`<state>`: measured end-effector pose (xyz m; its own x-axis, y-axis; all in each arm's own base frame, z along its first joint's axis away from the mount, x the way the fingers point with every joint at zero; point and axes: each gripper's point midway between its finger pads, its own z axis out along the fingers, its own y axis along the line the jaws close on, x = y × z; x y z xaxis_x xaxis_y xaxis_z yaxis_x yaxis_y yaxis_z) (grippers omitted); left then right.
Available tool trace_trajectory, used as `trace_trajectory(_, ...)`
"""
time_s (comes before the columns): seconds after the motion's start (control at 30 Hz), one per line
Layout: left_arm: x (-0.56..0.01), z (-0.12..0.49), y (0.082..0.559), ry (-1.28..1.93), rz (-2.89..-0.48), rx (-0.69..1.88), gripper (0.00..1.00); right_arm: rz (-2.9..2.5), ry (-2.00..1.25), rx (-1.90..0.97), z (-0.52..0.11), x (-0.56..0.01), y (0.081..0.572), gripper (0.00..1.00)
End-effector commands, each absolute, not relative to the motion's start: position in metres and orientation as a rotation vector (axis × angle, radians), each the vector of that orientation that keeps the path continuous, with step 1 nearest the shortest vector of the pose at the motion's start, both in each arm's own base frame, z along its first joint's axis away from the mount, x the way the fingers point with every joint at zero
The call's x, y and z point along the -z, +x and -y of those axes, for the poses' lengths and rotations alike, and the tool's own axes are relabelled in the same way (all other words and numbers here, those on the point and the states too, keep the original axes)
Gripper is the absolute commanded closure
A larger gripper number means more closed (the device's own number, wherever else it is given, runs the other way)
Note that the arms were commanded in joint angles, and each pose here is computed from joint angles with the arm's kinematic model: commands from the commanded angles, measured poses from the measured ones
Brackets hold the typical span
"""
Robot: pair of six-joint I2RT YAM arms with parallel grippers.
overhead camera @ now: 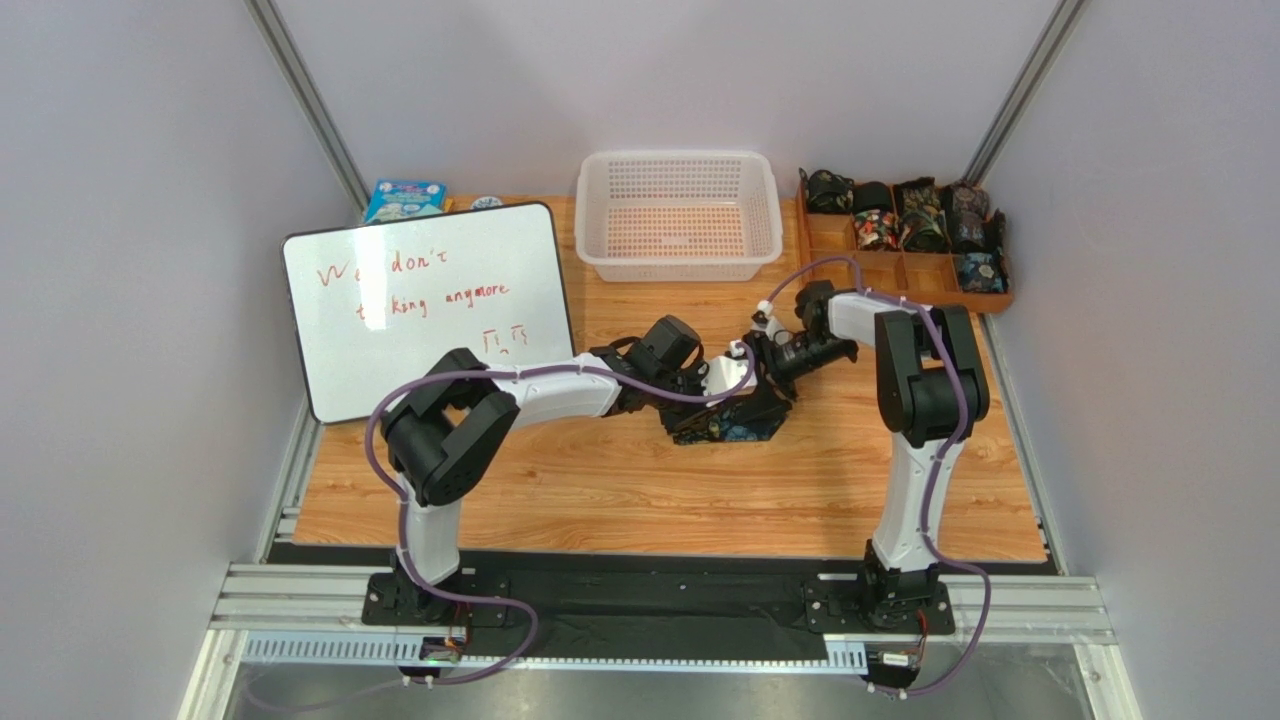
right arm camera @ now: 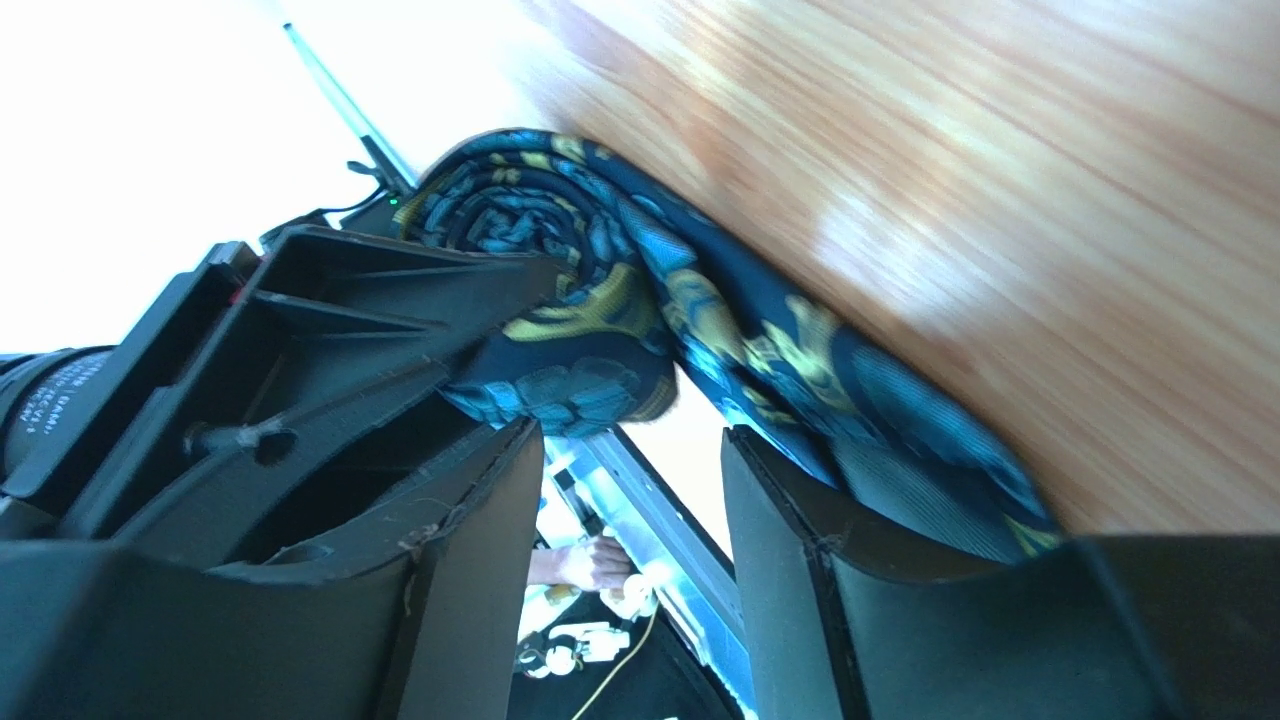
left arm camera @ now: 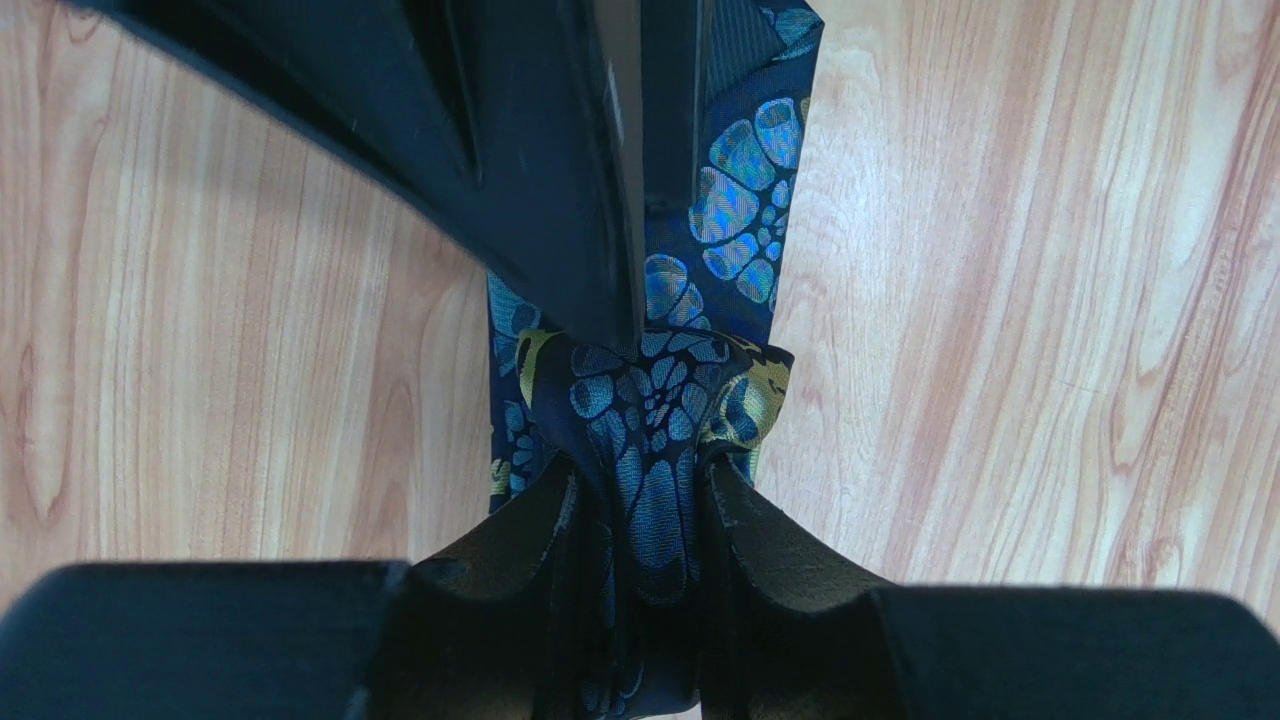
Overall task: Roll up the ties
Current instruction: Roll the tie at the center of the board.
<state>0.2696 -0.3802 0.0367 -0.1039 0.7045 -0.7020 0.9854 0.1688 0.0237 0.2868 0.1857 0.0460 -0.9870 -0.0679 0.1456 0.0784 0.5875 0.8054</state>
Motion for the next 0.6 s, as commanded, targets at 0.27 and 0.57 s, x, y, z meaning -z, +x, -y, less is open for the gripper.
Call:
trace_trajectory(0.27, 0.004, 0.354, 0.248, 1.692, -2.035, 0.627, 0.77, 2.637, 0.127, 1.51, -0.221, -0.055, 0.289, 0.46)
trace_trajectory(0.57, -0.011, 0.359, 0.248, 1.667, -2.016, 0.677, 0.62, 2.688, 0.106, 1.325, -0.211, -0.023, 0.281, 1.0)
